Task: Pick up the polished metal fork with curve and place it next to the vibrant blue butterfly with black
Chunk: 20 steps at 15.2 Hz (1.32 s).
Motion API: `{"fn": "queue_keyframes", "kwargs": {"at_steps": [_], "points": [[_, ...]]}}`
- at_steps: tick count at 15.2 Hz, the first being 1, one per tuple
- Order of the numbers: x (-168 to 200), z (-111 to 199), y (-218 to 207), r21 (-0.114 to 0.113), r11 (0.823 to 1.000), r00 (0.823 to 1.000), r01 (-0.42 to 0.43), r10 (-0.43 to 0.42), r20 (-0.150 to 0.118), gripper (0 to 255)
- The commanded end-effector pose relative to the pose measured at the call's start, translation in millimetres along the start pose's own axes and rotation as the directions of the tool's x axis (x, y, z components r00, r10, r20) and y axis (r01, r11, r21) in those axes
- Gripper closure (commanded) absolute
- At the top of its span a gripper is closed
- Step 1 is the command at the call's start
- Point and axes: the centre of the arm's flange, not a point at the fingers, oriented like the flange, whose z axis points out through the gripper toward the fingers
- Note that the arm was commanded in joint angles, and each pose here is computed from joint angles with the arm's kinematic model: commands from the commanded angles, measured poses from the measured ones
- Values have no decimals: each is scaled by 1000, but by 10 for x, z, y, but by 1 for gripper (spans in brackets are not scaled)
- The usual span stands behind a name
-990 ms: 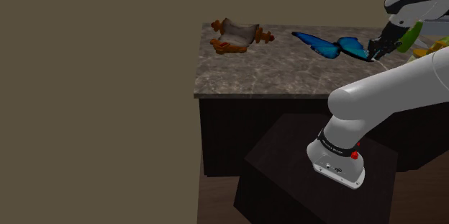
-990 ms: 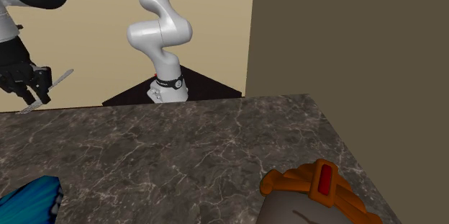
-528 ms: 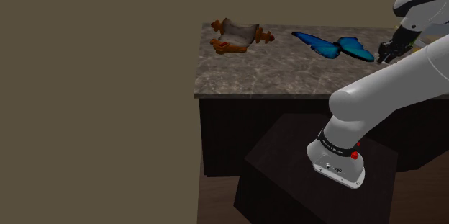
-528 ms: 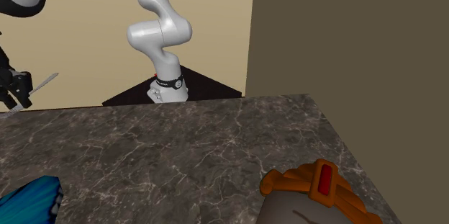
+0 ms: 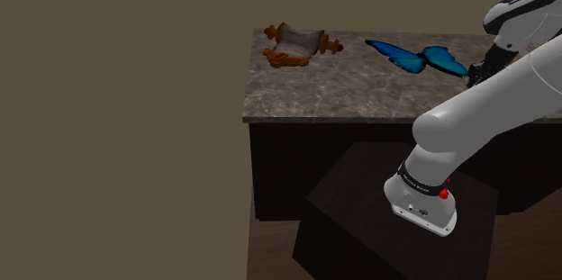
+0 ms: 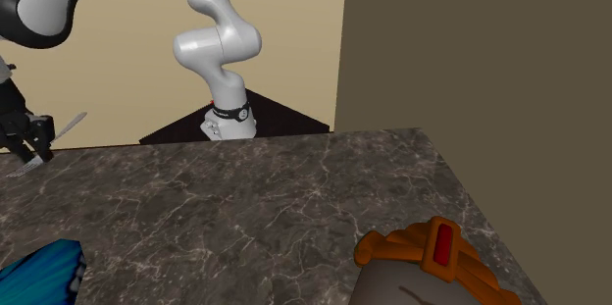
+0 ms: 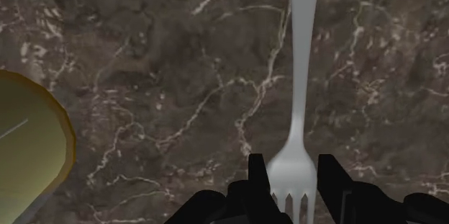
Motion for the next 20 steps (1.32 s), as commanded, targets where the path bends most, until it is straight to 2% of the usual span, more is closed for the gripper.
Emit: {"fn": "queue_keyframes", "kwargs": {"at_steps": [1, 9, 17, 18, 20], "points": [[-12, 115, 2, 0, 1000, 1000, 0, 0, 0, 255], [-43, 543, 10, 0, 1000, 1000, 0, 0, 0, 255], [-44, 543, 10, 0, 1000, 1000, 0, 0, 0, 255], [-44, 543, 10, 0, 1000, 1000, 0, 0, 0, 0], [-44, 543, 10, 0, 1000, 1000, 0, 0, 0, 0]]}}
